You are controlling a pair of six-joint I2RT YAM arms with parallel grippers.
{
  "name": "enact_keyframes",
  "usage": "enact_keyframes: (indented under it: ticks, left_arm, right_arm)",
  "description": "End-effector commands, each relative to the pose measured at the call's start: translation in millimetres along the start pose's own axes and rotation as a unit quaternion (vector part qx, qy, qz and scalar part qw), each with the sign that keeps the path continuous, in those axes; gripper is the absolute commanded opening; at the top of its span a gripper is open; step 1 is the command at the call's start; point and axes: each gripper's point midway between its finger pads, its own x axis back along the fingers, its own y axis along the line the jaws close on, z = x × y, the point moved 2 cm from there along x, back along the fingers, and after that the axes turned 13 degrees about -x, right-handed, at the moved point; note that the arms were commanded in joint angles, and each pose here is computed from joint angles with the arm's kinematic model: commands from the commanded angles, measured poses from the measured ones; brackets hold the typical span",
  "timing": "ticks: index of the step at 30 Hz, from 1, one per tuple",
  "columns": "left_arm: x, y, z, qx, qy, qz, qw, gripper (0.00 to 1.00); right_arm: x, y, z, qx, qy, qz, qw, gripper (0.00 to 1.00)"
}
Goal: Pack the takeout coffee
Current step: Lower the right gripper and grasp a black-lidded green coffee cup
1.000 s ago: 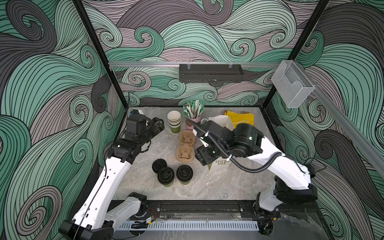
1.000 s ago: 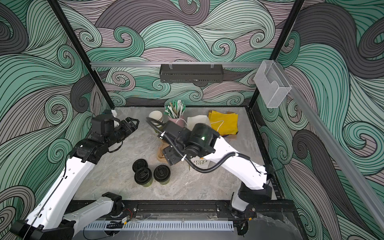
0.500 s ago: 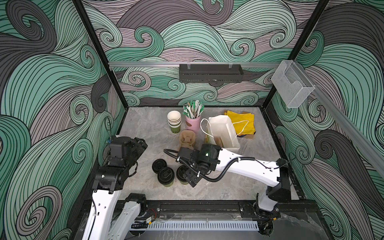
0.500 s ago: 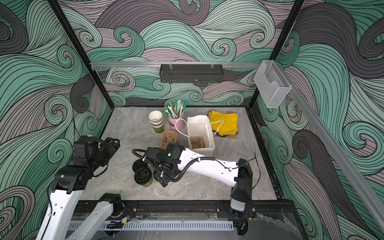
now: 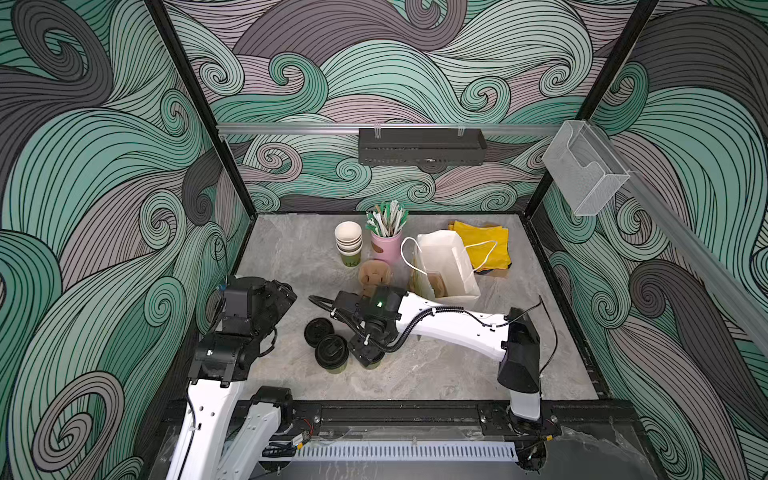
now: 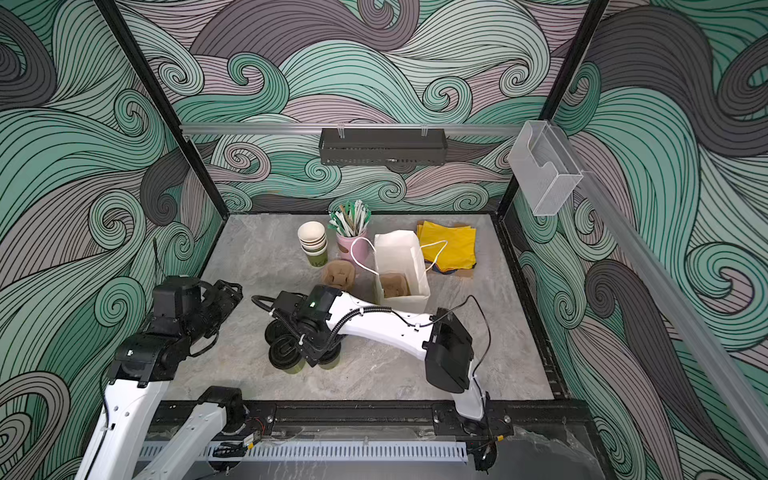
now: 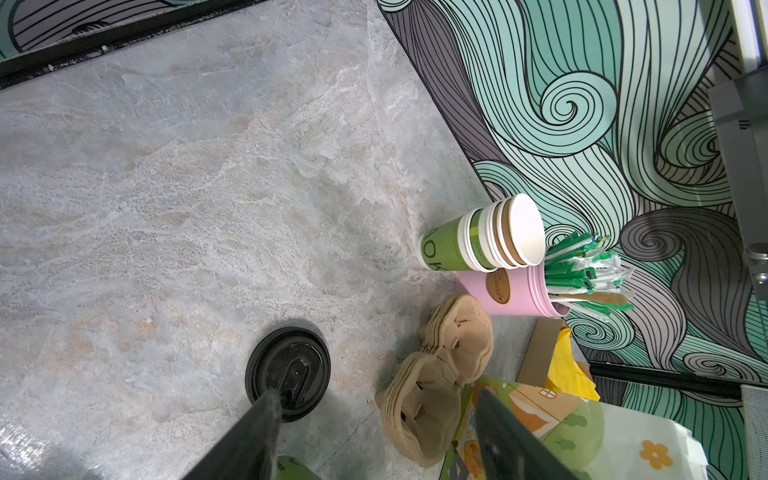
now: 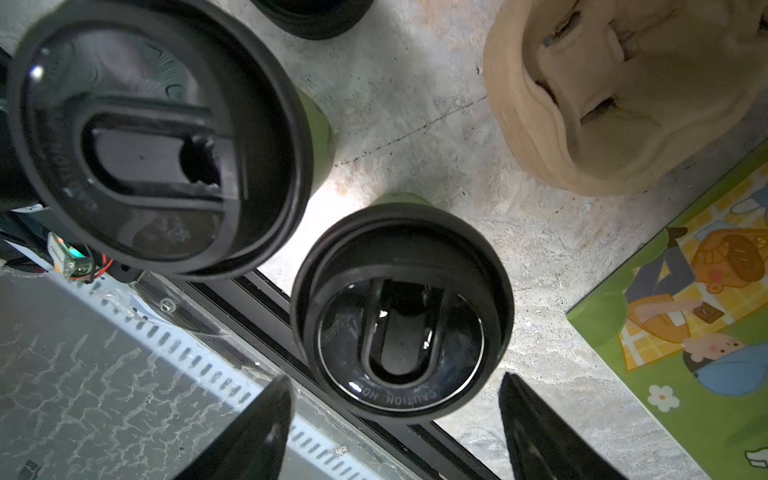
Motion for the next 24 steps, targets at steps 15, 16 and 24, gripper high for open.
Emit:
enact_keyframes:
  ticks: [15,16,24]
  left_arm:
    - [5,-6,-7,-0.008,-0.009,0.011,1.0,0.75]
    - [5,-6,-7,-0.008,-0.007,0.011,1.0,0.75]
    - [4,-7,-7,-0.008,-0.008,0.016,1.0,0.75]
  right_arm:
    - [-6,-2,-6,0.012,-0.003,0.034,0.999,0.78]
    - [-6,-3,-6,0.013,-0.003,0.036,0.999,0.78]
    - [-13,-2,-6,0.009,0.004,0.039,0.999,0.78]
